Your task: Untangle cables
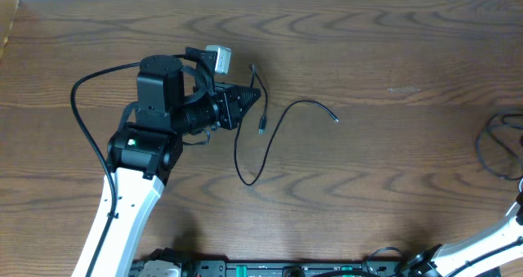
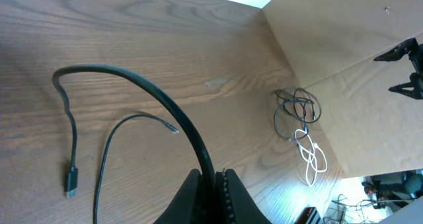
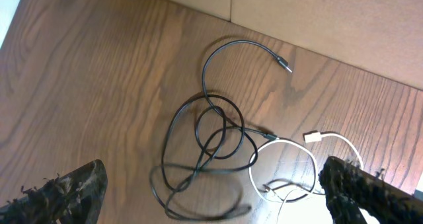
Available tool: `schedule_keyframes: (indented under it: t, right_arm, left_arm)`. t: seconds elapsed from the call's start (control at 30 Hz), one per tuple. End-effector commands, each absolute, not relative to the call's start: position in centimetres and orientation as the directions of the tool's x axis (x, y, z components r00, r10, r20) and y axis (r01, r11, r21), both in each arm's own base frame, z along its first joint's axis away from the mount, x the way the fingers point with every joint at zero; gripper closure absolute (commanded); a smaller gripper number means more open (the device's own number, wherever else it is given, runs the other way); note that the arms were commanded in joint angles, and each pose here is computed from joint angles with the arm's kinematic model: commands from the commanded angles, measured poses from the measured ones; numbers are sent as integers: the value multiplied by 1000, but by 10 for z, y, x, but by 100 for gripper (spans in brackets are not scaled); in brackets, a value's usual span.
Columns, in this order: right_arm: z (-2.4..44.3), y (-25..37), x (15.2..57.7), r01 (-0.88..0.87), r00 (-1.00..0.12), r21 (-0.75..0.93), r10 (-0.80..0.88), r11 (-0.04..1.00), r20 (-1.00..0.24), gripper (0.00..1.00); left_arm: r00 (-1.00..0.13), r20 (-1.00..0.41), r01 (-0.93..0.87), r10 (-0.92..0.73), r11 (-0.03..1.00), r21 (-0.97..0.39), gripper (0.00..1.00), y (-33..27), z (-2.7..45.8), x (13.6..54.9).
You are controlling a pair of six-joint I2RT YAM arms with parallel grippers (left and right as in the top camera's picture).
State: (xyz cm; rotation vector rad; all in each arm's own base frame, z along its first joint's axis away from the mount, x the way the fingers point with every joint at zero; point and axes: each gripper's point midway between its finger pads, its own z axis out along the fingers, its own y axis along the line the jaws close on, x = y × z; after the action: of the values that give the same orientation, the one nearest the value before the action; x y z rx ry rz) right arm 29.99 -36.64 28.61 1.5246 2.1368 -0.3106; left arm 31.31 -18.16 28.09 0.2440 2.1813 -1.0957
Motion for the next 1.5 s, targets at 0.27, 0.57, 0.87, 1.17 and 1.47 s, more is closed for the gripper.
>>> schedule_keyframes:
  t: [0.27, 0.57, 0.87, 1.17, 1.47]
  right_arm:
    - [308, -332, 339, 836, -335, 208, 772, 508, -540, 1]
    - [363, -250, 392, 560, -526, 161, 499, 813, -689, 1]
    - [425, -152, 397, 464, -536, -30, 253, 886, -806, 1]
    - [396, -85, 387, 357, -605, -115, 136, 927, -784, 1]
    - [345, -48, 345, 282, -569, -22, 149, 959, -809, 1]
  left_arm:
    - [-757, -643, 454, -118, 614, -646, 92, -184, 285, 308]
    - [-759, -641, 451, -117, 614, -647, 91, -184, 285, 308]
    - [-742, -660, 468, -121, 611, -638, 91, -183, 294, 302]
    - [-699, -706, 512, -112, 611, -604, 91, -180, 308, 291]
    - [-710, -695, 503, -110, 612, -610, 91, -179, 306, 289]
